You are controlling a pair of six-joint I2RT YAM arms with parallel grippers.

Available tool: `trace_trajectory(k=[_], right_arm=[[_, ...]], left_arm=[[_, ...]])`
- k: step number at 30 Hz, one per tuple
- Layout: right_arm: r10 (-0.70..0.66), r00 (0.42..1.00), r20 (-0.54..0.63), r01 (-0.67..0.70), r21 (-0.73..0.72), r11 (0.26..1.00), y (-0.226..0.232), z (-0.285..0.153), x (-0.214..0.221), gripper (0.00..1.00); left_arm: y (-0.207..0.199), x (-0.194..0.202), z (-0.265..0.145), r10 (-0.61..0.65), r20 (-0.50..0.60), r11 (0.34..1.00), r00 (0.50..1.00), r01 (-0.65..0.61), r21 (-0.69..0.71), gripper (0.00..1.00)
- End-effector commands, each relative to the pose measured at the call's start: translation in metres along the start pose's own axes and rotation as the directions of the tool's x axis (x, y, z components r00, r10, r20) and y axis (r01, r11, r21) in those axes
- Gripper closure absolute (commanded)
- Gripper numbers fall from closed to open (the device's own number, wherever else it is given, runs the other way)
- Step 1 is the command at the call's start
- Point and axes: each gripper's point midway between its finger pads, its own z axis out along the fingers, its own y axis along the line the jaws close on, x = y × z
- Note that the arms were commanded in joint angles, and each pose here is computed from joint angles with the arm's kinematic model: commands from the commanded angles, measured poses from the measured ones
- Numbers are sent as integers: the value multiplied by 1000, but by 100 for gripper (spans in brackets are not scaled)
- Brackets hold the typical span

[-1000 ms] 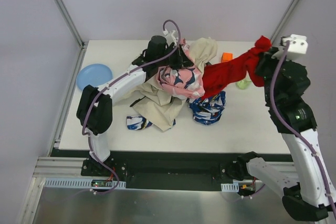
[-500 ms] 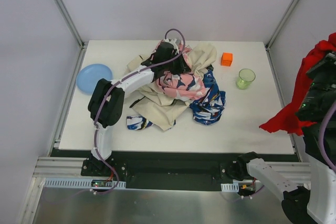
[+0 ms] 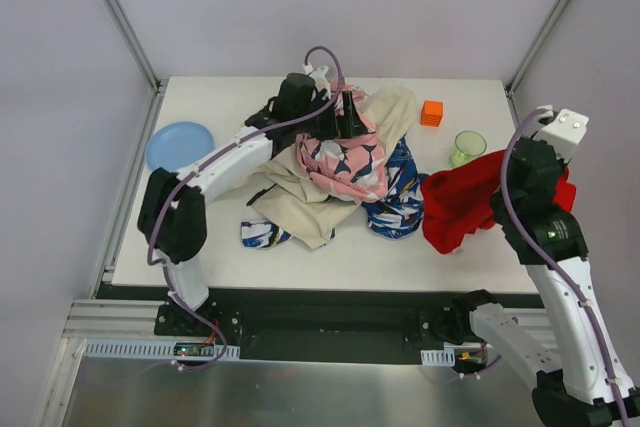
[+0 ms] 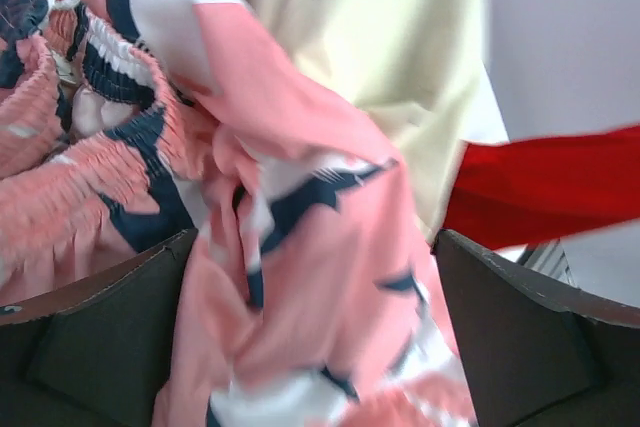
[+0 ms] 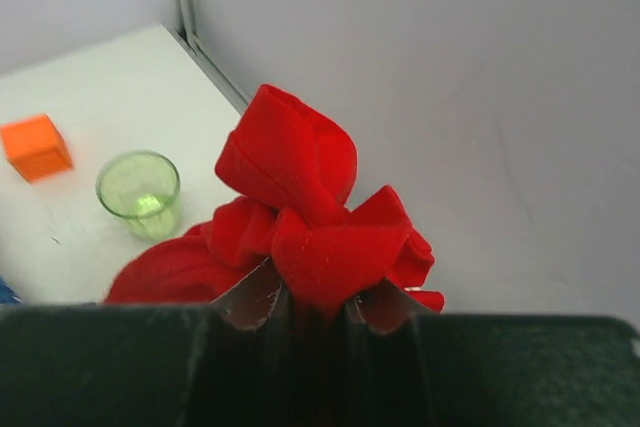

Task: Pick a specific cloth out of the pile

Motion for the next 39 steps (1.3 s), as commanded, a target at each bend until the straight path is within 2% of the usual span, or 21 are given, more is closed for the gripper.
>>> trace_trajectory(k=[1,7,12,14,20,25,29,33,36,39], right_arm=[[111,992,-66,-103,115,988,-17,1,41,99],[119,988,-98,-97,206,974,-39,1,57,99],[104,992,-65,-76,340,937,-81,-17,35,99],[98,993,-61,-71,351,934,-88,-21,33,99],[100,989,-111,-77,198,977,-52,-9,52,99],[103,971,-213,-74,140,987,-14,11,96,99],[167,908,-385,-151,71,986,27,34,163,99],[277,763,-584,-262,112,959,51,49,243,99],[298,632,-715,-291,137,947,66,45,297,87],[249,586,-771,-268,106,958,76,46,315,77]], left_arm=[[-49,-29,-77,167,125,983,978,-175,58,1],[-40,-26,-128,254,199,967,947,-249,-46,1],[-30,-19,-146,263,217,964,940,-248,-95,1],[-22,-17,-147,248,215,967,945,-227,-117,1],[17,-10,-145,128,195,980,972,-95,-175,1],[42,-6,-155,94,209,969,973,-42,-243,1],[51,-4,-163,88,233,960,968,-20,-281,1],[57,3,-168,88,228,952,970,-14,-307,1],[64,10,-174,81,222,944,972,-4,-330,1],[72,15,-182,81,228,930,970,9,-367,1]])
